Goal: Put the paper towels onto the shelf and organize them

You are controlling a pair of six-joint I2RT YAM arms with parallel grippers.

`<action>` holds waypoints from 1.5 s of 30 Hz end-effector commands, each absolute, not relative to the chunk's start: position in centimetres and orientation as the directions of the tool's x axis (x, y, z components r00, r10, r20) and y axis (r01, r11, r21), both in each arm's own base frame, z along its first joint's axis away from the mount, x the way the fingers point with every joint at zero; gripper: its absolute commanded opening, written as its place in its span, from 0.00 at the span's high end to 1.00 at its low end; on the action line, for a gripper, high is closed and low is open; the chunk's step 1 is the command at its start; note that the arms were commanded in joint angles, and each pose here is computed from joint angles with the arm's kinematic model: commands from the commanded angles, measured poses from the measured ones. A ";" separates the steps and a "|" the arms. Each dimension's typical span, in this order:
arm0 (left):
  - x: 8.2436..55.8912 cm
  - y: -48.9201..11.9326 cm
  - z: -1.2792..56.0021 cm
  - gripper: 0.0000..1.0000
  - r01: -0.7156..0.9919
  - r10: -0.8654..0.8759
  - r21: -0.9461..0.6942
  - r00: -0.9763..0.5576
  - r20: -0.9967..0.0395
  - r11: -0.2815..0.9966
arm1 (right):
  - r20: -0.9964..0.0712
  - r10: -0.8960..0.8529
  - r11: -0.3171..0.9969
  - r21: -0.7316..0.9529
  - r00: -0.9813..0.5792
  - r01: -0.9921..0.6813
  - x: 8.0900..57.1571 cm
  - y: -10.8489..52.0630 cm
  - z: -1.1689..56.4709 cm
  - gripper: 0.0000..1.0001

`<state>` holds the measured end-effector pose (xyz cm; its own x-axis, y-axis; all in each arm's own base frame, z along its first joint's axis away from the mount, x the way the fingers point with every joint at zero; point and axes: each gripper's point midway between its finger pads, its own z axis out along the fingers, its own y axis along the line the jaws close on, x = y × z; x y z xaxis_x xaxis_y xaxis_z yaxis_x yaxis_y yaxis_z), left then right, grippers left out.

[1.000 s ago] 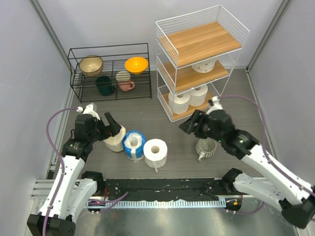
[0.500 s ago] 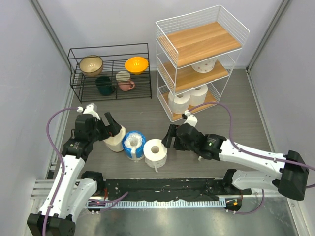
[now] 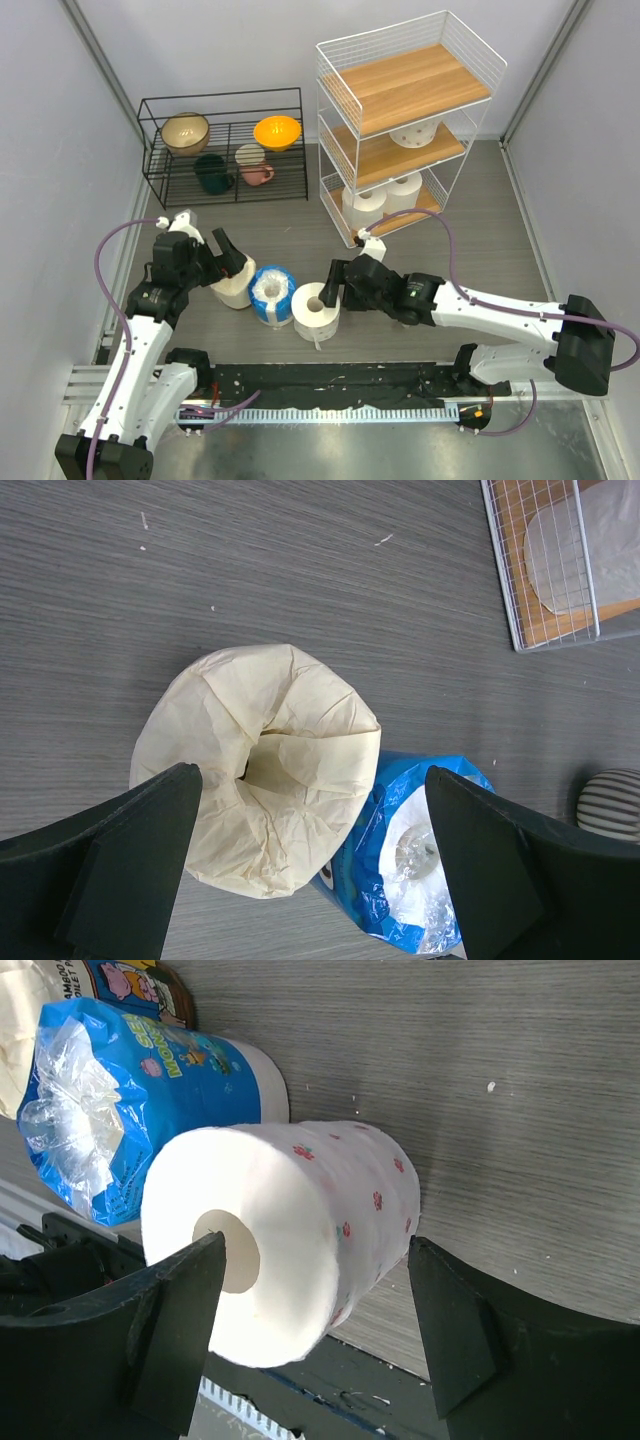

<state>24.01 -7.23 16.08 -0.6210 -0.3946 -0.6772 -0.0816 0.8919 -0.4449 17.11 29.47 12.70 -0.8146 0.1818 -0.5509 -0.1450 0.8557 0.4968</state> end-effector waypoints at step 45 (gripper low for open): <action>24.4 -7.7 16.8 0.00 -0.045 -0.387 -0.456 -0.607 -0.694 0.889 | -0.647 0.359 0.868 0.497 -0.673 -0.014 22.2 20.9 18.6 0.51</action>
